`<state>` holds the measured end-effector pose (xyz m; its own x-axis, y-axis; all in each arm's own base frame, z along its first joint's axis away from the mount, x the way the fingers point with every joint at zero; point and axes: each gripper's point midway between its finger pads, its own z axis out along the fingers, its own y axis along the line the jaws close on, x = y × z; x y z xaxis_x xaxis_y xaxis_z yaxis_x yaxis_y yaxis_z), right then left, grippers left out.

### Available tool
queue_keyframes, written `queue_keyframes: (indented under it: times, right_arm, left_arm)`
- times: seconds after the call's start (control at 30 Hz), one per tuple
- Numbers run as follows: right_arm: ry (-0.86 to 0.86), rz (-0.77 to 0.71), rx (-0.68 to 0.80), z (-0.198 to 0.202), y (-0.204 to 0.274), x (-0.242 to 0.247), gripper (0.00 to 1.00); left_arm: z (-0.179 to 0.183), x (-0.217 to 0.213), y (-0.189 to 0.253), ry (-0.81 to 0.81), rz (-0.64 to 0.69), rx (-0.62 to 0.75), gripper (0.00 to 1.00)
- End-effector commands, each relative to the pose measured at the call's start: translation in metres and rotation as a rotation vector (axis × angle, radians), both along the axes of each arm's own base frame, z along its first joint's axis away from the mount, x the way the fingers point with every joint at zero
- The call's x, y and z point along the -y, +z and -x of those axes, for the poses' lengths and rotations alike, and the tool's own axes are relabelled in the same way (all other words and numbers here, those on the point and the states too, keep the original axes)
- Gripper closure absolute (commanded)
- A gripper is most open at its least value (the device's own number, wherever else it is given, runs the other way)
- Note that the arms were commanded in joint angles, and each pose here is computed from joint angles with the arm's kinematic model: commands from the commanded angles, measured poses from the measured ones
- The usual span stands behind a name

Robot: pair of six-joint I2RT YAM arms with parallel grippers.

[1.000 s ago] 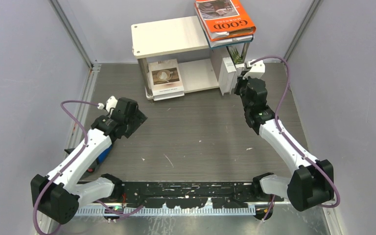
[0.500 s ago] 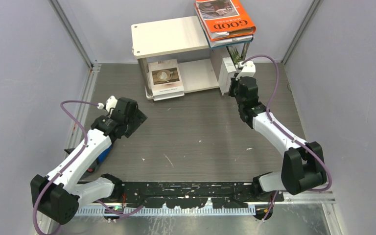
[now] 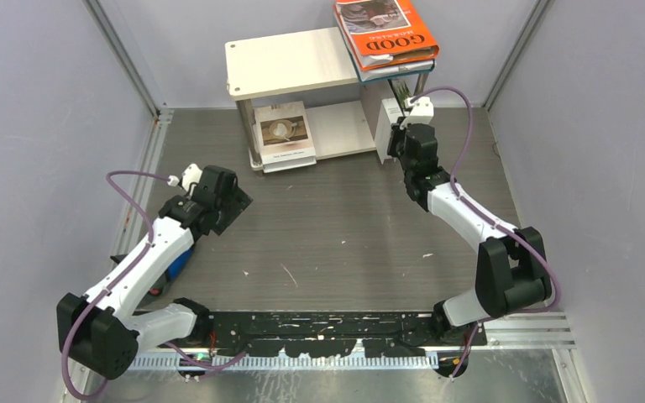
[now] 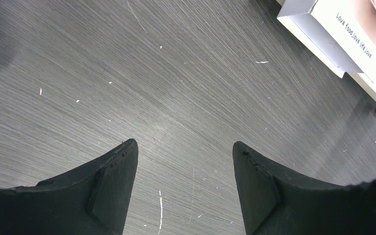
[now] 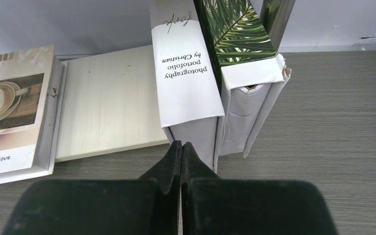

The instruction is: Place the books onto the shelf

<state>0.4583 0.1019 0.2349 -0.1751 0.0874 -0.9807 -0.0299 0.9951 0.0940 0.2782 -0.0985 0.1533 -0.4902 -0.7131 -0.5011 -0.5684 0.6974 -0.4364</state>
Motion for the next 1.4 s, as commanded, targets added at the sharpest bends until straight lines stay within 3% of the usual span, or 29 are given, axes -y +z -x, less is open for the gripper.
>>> queue_keyframes:
  times: [0.0, 0.57, 0.87, 1.07, 1.23, 1.37]
  right_arm:
    - [-0.002, -0.034, 0.121, -0.015, 0.041, -0.003, 0.99]
    - [-0.004, -0.033, 0.144, -0.030, 0.047, -0.003, 0.99]
    - [-0.016, -0.040, 0.128, -0.013, 0.049, 0.004, 0.97]
    - [-0.064, -0.026, 0.068, 0.022, 0.039, 0.022, 0.79]
    - [-0.148, -0.025, 0.001, 0.052, 0.025, 0.043, 0.54]
    - [-0.342, -0.039, -0.079, 0.066, 0.010, 0.078, 0.26]
  left_arm:
    - [-0.014, -0.001, 0.015, 0.013, 0.008, 0.062, 0.29]
    - [-0.017, -0.003, 0.011, 0.014, 0.004, 0.050, 0.29]
    - [-0.016, -0.004, 0.011, 0.010, 0.011, 0.047, 0.29]
    - [-0.016, -0.008, 0.015, -0.023, -0.035, 0.073, 0.28]
    - [-0.033, -0.015, 0.047, -0.087, -0.130, 0.212, 0.26]
    - [-0.056, -0.027, 0.084, -0.098, -0.239, 0.332, 0.25]
